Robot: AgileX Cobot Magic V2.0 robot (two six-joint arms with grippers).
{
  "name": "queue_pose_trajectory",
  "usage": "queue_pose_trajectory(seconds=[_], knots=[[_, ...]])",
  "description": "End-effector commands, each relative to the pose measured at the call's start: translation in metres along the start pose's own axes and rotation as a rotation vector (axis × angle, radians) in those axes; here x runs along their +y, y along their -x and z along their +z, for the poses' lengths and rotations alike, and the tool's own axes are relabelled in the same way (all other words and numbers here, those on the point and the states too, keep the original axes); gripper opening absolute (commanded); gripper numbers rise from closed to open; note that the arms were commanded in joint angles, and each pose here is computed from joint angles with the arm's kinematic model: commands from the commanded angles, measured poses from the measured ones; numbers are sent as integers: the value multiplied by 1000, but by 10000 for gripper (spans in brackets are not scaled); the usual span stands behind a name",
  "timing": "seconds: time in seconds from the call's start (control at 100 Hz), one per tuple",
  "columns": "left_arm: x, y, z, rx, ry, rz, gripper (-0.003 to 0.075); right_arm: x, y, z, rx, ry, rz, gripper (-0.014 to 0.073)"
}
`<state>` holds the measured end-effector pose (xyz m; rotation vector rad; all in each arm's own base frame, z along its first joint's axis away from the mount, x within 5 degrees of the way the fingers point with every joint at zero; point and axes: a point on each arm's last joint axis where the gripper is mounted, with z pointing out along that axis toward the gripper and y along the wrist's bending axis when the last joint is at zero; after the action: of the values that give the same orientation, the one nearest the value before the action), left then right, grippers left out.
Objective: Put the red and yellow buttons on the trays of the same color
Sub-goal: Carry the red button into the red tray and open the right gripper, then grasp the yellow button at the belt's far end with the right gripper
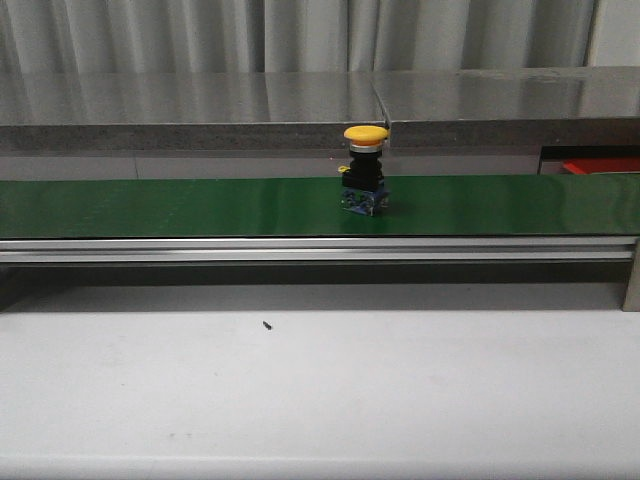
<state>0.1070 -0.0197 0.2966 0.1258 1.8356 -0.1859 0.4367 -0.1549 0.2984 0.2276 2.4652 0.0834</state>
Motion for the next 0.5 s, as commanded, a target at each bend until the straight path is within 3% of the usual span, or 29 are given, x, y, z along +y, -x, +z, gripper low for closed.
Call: queue_pose_trajectory(seconds=[0.0,0.29,0.49], knots=[[0,16,-2,-100,8,-14,-19,19,13,-59,-126,17,-51,562],[0,16,-2,-100,8,-14,-19,50,-45,-106,-104,62,-193,562],[0,16,-2,-100,8,-14,-19,82,-80,-108,-48,153,-253,562]])
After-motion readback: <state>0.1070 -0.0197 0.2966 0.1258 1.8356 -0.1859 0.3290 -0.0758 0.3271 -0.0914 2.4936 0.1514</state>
